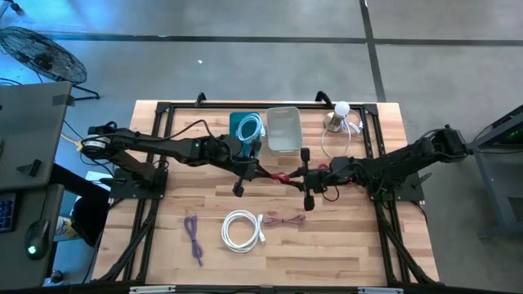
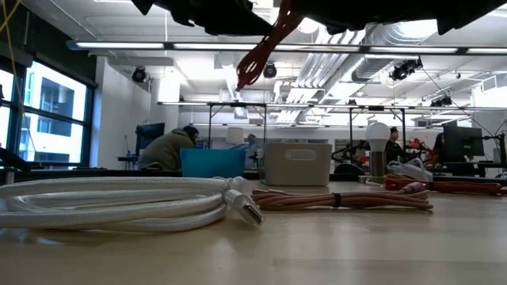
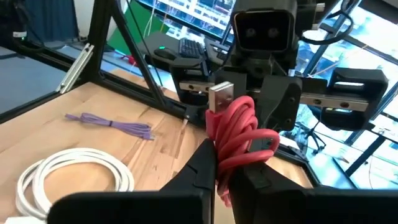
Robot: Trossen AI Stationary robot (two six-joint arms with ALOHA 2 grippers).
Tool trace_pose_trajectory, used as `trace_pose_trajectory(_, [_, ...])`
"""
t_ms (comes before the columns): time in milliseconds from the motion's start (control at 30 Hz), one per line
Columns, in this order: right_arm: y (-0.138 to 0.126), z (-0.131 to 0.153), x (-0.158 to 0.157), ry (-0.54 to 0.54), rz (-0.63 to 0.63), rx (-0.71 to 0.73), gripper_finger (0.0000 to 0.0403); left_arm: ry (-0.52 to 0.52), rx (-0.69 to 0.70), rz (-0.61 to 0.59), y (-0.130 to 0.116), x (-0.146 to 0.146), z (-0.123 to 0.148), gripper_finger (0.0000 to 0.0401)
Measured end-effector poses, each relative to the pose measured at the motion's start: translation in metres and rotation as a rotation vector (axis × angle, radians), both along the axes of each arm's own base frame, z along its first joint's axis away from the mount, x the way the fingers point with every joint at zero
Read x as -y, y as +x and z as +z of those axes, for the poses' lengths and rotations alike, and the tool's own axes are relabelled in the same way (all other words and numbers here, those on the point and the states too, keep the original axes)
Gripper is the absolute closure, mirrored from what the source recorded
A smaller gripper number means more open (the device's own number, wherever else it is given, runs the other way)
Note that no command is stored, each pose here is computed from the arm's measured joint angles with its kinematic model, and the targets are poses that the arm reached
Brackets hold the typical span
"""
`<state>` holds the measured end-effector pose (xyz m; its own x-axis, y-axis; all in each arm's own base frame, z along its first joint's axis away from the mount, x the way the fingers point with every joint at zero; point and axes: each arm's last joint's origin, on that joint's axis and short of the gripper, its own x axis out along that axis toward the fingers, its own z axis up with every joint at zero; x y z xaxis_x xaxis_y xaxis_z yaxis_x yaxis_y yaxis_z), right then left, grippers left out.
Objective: Pick & Place USB Port
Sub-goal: Put the left orange charger cable into the gray bin
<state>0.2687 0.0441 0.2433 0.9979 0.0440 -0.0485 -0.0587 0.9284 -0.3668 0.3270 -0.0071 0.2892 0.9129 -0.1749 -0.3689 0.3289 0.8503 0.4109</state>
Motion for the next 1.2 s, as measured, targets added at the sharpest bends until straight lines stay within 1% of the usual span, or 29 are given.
trace_pose_trajectory(100, [0.0,0.0,0.0,-0.003,-0.022,-0.002,0.0391,-0.011,0.003,-0.009,0.0,0.0,0.0,0.039])
trace_pose_trajectory(200, [0.0,-0.002,0.001,-0.006,-0.031,-0.016,0.0391,-0.013,-0.006,-0.027,0.0,0.001,0.0,0.0371])
trace_pose_trajectory(367, [0.0,-0.002,0.001,-0.005,-0.033,-0.021,0.0391,-0.031,-0.037,-0.08,-0.002,0.002,-0.003,0.0318])
trace_pose_trajectory(533, [0.0,-0.002,0.001,-0.006,-0.048,-0.025,0.0391,-0.035,-0.063,-0.082,-0.003,0.003,-0.005,0.026])
trace_pose_trajectory(633, [0.0,-0.003,0.002,-0.007,-0.055,-0.029,0.0391,-0.05,-0.11,-0.096,-0.006,0.003,-0.008,0.0237])
trace_pose_trajectory(700, [0.0,-0.003,0.002,-0.007,-0.058,-0.028,0.0391,-0.061,-0.137,-0.129,-0.011,0.004,-0.007,0.0229])
trace_pose_trajectory(767, [0.0,-0.003,0.002,-0.007,-0.057,-0.029,0.0391,-0.069,-0.137,-0.151,-0.017,0.005,-0.002,0.0227])
trace_pose_trajectory(933, [0.0,-0.003,0.002,-0.011,-0.063,-0.03,0.0391,-0.067,-0.151,-0.151,-0.046,0.006,0.02,0.0227])
trace_pose_trajectory(1033, [0.0,-0.003,0.002,-0.011,-0.063,-0.03,0.0391,-0.031,-0.118,-0.127,-0.064,0.012,0.035,0.0227])
trace_pose_trajectory(1200, [-0.001,-0.002,0.003,-0.024,-0.094,-0.026,0.0393,0.059,-0.097,-0.072,-0.092,0.025,0.051,0.0226])
